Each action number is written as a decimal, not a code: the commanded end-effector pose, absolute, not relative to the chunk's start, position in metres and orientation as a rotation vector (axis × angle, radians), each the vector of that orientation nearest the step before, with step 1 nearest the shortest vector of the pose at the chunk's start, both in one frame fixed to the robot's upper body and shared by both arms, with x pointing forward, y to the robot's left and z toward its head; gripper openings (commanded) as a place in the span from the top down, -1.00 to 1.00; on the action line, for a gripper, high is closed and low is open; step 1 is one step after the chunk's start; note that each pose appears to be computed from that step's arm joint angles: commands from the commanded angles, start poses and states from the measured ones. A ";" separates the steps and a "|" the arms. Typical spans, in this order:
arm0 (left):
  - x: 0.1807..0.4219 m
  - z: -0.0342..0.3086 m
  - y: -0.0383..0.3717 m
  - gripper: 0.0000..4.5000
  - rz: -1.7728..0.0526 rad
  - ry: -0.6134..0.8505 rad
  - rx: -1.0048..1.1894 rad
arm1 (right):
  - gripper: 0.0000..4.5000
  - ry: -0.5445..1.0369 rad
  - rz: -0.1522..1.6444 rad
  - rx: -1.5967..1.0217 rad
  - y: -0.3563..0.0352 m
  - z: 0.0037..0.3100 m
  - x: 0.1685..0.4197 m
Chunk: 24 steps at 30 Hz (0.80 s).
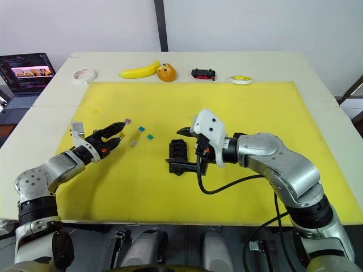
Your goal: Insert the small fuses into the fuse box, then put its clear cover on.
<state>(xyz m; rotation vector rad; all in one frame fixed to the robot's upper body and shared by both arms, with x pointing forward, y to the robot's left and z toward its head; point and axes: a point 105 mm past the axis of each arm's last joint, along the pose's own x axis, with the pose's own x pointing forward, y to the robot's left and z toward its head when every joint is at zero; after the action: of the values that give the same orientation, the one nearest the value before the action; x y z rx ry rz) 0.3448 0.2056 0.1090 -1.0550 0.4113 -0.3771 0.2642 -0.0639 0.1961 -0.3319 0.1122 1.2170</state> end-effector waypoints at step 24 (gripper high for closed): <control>0.340 0.077 0.212 0.03 -0.279 0.506 -1.105 | -1.00 0.066 1.227 -0.366 -0.068 0.207 0.261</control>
<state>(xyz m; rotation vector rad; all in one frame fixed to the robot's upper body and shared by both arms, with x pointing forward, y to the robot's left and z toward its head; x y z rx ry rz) 0.3447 0.2136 0.0983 -1.0832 0.4305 -0.3286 0.2624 -0.0656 0.1954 -0.3426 0.1226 1.2334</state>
